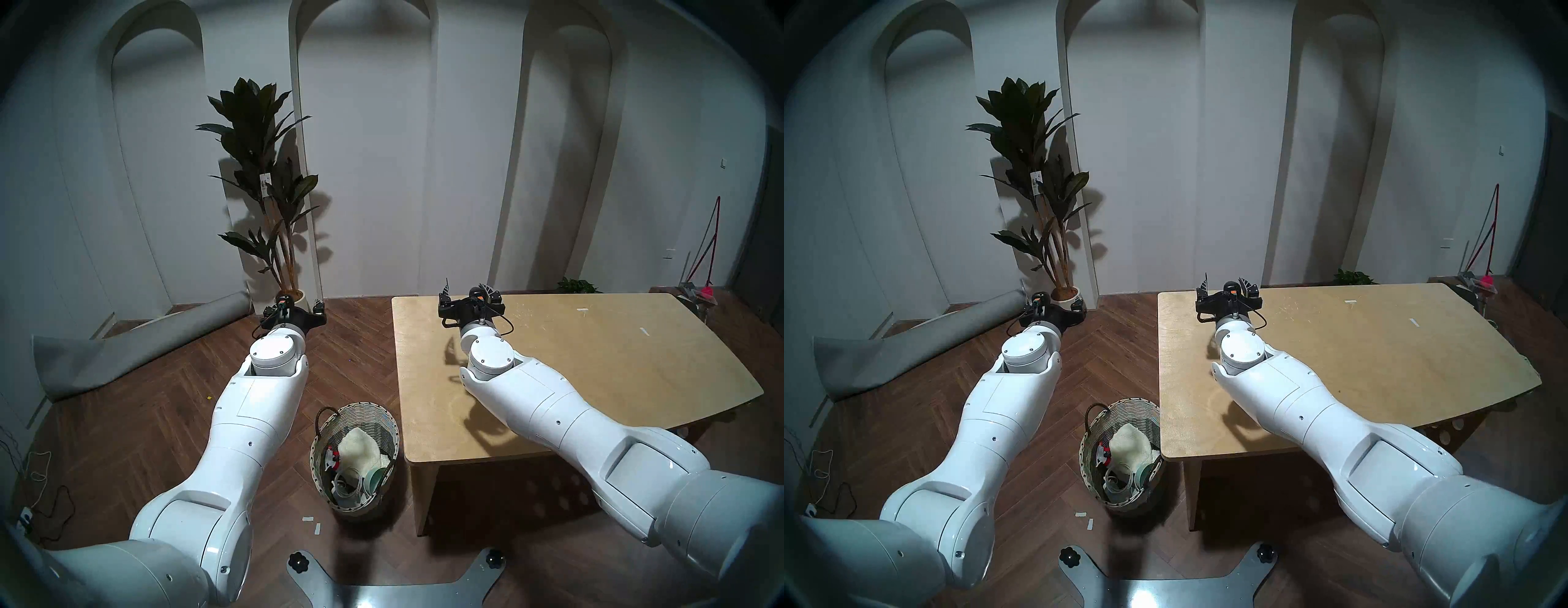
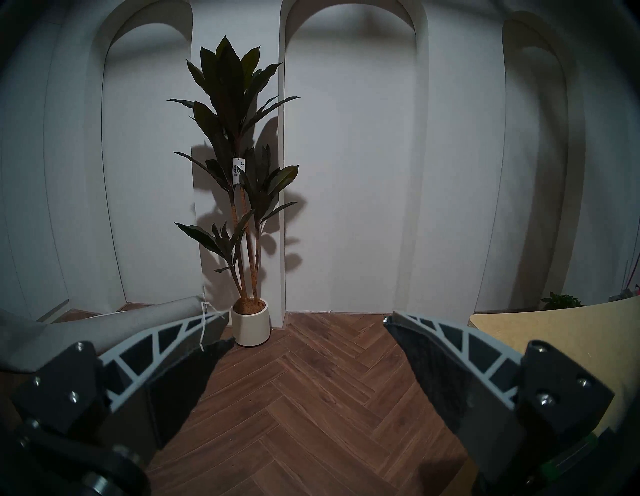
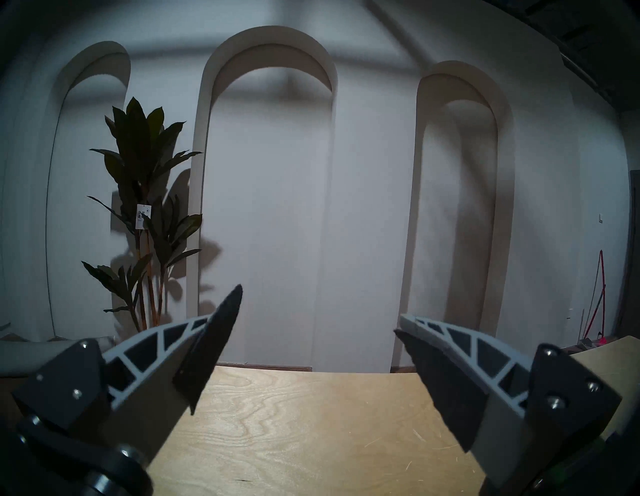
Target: Load the items into the basket from the rear
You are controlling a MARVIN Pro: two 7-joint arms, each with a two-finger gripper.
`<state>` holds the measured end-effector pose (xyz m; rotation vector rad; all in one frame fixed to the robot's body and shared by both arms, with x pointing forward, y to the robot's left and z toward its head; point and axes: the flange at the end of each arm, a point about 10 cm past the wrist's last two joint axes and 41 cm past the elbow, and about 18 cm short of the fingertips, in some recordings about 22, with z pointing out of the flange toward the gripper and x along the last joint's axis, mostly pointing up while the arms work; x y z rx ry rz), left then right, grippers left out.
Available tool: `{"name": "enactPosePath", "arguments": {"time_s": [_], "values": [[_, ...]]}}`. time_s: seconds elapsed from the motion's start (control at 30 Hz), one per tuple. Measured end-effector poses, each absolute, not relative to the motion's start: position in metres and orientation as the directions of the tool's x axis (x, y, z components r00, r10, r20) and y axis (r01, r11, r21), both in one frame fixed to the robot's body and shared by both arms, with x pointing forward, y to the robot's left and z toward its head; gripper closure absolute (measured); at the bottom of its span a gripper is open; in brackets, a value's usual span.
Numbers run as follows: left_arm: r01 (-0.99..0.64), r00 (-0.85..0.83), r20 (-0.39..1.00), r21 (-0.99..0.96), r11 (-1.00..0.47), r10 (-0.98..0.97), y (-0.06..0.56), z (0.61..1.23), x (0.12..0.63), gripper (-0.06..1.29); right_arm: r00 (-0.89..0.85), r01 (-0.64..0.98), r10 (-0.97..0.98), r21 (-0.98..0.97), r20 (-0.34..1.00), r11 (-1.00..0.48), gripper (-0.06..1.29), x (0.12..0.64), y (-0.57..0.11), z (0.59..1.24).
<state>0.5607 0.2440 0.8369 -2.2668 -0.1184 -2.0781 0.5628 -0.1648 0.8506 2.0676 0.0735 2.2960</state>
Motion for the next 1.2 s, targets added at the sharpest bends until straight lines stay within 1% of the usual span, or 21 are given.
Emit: {"name": "enactPosePath", "arguments": {"time_s": [0.7, 1.2], "values": [[0.119, 0.041, 0.999, -0.005, -0.993, 0.000, 0.244, 0.837, 0.572, -0.01, -0.030, 0.107, 0.058, 0.061, 0.998, -0.992, -0.02, 0.530, -0.172, 0.866], [0.130, -0.001, 1.000, -0.009, -0.991, -0.009, 0.244, 0.832, 0.578, -0.01, 0.091, 0.171, 0.047, 0.031, 0.995, -0.985, -0.02, 0.502, -0.186, 0.880]]}}
